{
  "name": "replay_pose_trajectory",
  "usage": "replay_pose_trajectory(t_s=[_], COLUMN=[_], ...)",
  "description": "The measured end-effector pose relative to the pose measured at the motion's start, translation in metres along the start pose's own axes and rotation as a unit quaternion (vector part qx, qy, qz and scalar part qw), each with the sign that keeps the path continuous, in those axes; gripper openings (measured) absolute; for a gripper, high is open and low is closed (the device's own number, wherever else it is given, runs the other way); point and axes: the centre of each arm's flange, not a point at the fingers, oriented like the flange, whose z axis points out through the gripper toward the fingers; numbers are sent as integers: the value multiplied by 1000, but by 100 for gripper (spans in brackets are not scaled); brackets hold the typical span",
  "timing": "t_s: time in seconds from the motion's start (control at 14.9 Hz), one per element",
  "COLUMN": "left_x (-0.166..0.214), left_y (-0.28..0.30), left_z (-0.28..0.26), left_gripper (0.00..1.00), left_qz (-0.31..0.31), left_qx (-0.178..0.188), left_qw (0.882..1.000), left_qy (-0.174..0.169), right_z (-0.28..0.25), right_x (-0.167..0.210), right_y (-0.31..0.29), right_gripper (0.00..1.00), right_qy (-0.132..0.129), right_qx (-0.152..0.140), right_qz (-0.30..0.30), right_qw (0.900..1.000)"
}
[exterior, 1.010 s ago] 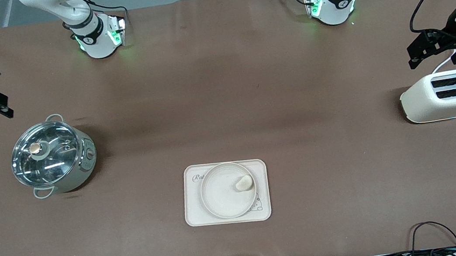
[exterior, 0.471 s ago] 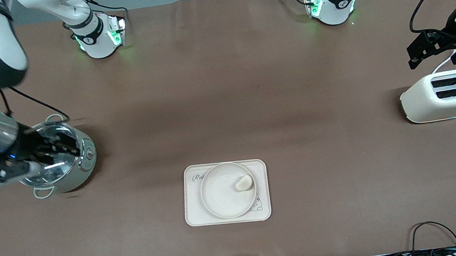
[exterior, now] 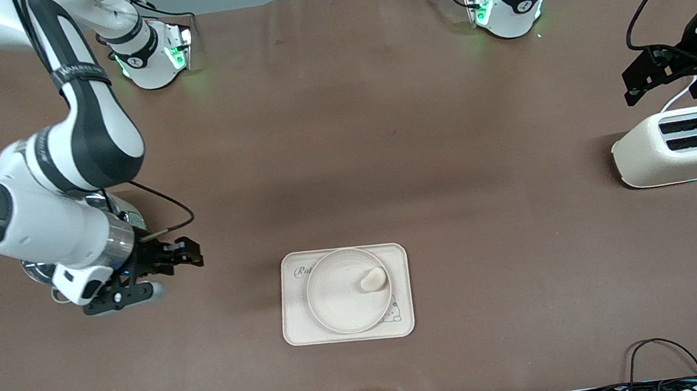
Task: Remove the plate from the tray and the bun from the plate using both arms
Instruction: 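Reach the right gripper down to the white plate rim on the tray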
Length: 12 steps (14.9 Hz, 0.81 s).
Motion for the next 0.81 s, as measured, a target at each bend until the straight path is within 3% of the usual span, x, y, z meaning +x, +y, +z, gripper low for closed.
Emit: replay_pose_trajectory(t_s=[0.07, 0.27, 0.4, 0.54, 0.81], left_x=[0, 0, 0, 0, 0], left_y=[0, 0, 0, 0, 0], left_z=[0, 0, 0, 0, 0], left_gripper=[100, 100, 100, 100, 100], left_qz=[0, 0, 0, 0, 0], left_qx=[0, 0, 0, 0, 0], left_qw=[1000, 1000, 1000, 1000, 1000], left_qy=[0, 0, 0, 0, 0], right_z=[11, 38, 62, 90, 131], right_x=[0, 0, 0, 1, 8], right_y=[-7, -30, -38, -45, -59], right_gripper=[60, 59, 50, 50, 49], right_qy=[-7, -10, -19, -31, -26], right_qx=[3, 0, -4, -9, -2], right_qz=[-2, -18, -24, -29, -33], right_qw=[1000, 1000, 1000, 999, 999])
